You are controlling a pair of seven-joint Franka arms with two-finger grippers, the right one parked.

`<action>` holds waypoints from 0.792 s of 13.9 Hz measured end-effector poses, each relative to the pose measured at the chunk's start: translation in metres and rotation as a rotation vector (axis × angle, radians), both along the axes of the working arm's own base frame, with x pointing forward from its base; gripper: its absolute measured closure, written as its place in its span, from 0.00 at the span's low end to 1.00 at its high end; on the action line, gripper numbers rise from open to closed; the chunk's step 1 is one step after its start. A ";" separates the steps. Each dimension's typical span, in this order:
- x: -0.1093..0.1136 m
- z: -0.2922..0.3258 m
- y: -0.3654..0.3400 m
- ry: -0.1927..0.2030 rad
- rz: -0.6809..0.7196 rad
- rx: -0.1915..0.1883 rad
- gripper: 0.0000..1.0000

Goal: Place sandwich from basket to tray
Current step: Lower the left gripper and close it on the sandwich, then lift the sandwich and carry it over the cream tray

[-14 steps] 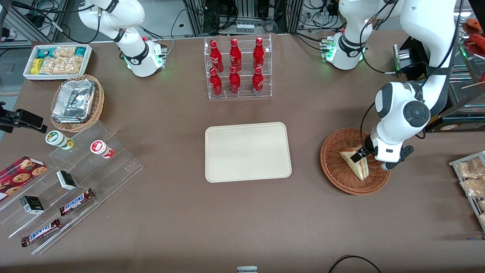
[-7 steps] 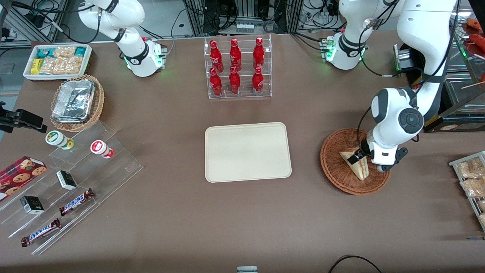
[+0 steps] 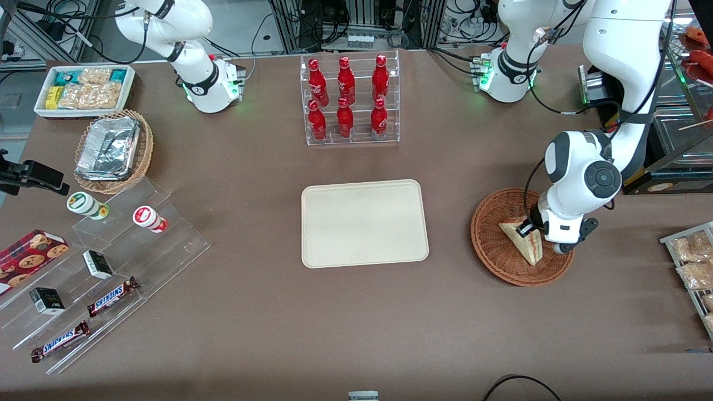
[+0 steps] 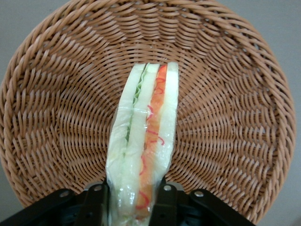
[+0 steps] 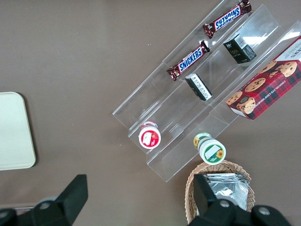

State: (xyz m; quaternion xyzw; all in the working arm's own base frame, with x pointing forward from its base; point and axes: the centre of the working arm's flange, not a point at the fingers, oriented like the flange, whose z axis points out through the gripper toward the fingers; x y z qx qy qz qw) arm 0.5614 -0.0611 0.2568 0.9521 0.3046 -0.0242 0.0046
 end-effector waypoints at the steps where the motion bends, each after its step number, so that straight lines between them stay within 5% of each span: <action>1: 0.003 0.006 -0.001 0.019 -0.032 0.000 0.70; 5: 0.022 0.052 -0.015 0.086 -0.209 -0.014 0.84; 11: 0.010 0.061 -0.138 0.101 -0.443 -0.013 0.84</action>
